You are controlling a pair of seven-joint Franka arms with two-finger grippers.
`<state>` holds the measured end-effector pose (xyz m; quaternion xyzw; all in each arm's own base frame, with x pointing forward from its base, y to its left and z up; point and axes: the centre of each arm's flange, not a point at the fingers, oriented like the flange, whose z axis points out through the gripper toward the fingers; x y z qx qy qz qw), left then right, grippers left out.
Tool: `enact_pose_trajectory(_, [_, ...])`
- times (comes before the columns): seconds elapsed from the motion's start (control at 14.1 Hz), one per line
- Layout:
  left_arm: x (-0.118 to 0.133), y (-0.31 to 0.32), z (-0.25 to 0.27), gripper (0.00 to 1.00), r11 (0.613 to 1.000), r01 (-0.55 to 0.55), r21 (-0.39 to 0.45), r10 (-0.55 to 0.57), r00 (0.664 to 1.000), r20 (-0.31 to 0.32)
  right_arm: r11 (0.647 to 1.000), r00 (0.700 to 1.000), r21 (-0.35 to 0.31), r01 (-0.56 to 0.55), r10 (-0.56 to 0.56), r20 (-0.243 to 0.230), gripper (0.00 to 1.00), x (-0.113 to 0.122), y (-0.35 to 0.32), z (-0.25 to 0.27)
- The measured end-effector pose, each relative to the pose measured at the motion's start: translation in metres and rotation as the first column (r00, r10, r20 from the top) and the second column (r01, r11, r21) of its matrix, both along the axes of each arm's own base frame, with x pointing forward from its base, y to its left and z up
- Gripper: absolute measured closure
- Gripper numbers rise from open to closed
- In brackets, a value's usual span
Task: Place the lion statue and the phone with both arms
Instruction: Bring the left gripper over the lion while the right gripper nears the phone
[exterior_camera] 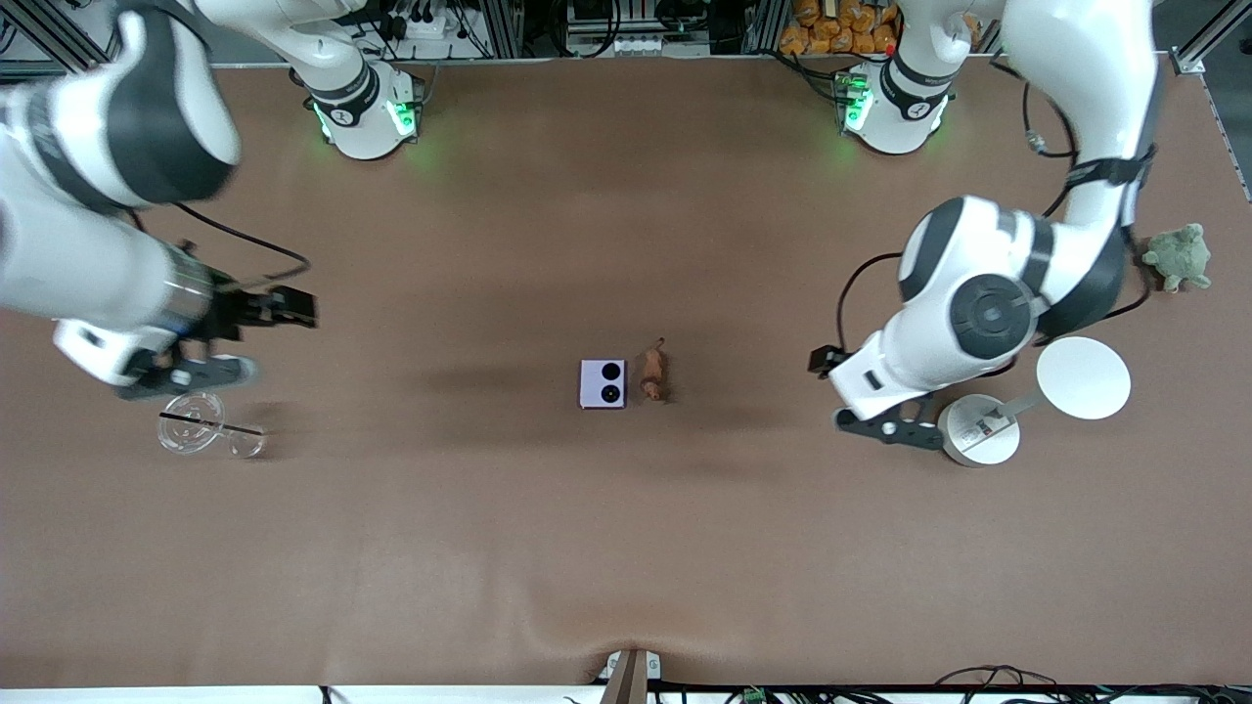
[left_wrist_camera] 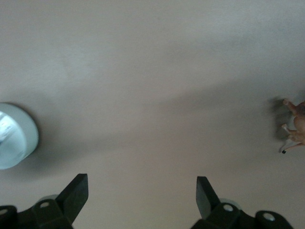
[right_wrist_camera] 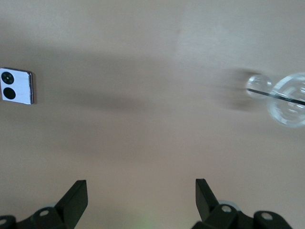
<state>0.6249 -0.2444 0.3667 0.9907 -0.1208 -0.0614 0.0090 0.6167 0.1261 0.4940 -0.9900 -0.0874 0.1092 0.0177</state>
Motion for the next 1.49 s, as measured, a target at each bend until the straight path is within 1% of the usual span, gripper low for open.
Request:
enact_pose_trajectory(0.07, [-0.002, -0.01, -0.007, 0.0, 1.0, -0.012, 0.002, 0.012, 1.0, -0.002, 1.0, 1.0, 0.017, 0.0, -0.001, 0.004, 0.0, 0.007, 0.008, -0.014])
enact_pose_trajectory(0.21, [-0.01, -0.033, -0.015, 0.0, 0.999, -0.035, 0.009, 0.035, 0.999, -0.008, 0.997, 0.999, 0.071, 0.021, -0.024, 0.037, 0.0, 0.022, 0.015, -0.035])
enact_pose_trajectory(0.43, [-0.016, -0.057, -0.023, 0.0, 0.998, -0.061, 0.003, 0.061, 0.998, 0.01, 0.989, 0.995, 0.137, 0.063, -0.074, 0.073, 0.0, 0.038, 0.02, -0.055])
enact_pose_trajectory(0.57, [-0.017, -0.071, -0.038, 0.0, 0.995, -0.098, -0.005, 0.098, 0.995, 0.023, 0.985, 0.991, 0.151, 0.087, -0.101, 0.086, 0.0, 0.044, 0.021, -0.065])
enact_pose_trajectory(0.85, [-0.028, -0.109, -0.077, 0.0, 0.985, -0.173, -0.018, 0.173, 0.984, 0.036, 0.983, 0.99, 0.147, 0.108, -0.12, 0.077, 0.0, 0.046, 0.018, -0.071])
enact_pose_trajectory(0.92, [-0.032, -0.12, -0.084, 0.0, 0.979, -0.201, -0.024, 0.202, 0.978, 0.042, 0.983, 0.99, 0.142, 0.115, -0.125, 0.063, 0.0, 0.045, 0.015, -0.072])
enact_pose_trajectory(1.07, [-0.044, -0.148, -0.095, 0.0, 0.965, -0.261, -0.039, 0.262, 0.963, 0.054, 0.983, 0.991, 0.128, 0.128, -0.13, 0.011, 0.0, 0.04, 0.004, -0.071])
enact_pose_trajectory(1.14, [-0.05, -0.162, -0.098, 0.0, 0.958, -0.283, -0.051, 0.286, 0.956, 0.062, 0.982, 0.99, 0.125, 0.139, -0.139, -0.003, 0.0, 0.039, -0.004, -0.068])
enact_pose_trajectory(1.21, [-0.056, -0.176, -0.101, 0.0, 0.952, -0.3, -0.063, 0.304, 0.95, 0.068, 0.981, 0.988, 0.122, 0.153, -0.152, -0.019, 0.0, 0.037, -0.016, -0.063])
enact_pose_trajectory(1.49, [-0.07, -0.224, -0.114, 0.0, 0.934, -0.337, -0.121, 0.349, 0.933, 0.09, 0.972, 0.974, 0.106, 0.21, -0.198, -0.11, 0.0, 0.024, -0.065, -0.049])
